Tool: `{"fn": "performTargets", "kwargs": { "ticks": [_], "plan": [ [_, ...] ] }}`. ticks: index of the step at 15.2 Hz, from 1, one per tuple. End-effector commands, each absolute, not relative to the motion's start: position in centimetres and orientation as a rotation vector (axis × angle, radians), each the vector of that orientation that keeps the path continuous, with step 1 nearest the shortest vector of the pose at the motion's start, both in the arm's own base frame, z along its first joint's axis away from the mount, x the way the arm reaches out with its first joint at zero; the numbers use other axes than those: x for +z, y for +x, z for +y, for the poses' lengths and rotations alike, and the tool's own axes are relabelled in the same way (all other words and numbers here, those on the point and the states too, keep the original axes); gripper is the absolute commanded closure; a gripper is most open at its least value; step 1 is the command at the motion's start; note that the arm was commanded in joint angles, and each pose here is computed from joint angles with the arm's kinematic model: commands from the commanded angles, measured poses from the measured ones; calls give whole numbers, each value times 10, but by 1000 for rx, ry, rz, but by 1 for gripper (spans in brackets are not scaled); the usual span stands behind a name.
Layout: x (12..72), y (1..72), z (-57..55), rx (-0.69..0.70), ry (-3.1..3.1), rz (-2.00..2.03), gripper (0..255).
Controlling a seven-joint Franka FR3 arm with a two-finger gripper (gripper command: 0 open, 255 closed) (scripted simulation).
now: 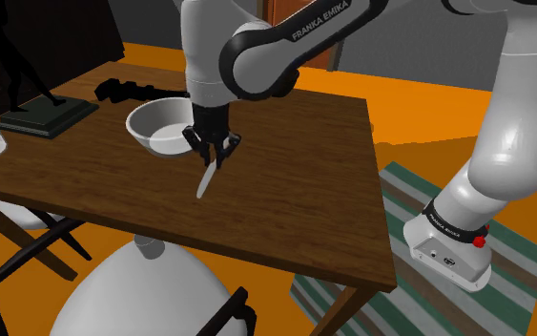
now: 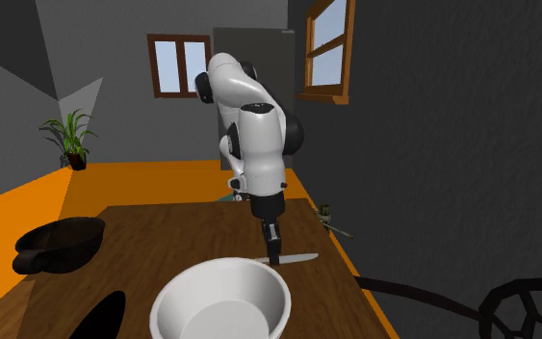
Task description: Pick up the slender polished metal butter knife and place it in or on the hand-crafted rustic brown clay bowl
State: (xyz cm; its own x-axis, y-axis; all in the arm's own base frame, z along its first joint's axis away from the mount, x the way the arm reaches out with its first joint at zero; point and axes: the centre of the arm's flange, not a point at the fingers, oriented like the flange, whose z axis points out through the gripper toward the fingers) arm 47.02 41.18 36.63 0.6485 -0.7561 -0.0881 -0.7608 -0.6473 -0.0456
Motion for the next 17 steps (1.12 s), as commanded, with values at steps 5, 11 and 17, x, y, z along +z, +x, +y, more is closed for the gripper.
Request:
{"fn": "performTargets", "kwargs": {
  "ticks": [5, 11, 17],
  "plan": [
    [399, 470, 411, 94, -2781, 1282, 255],
    [431, 470, 411, 94, -2781, 1282, 255],
    [463, 470, 411, 94, -2781, 1282, 255]
  ]
}}
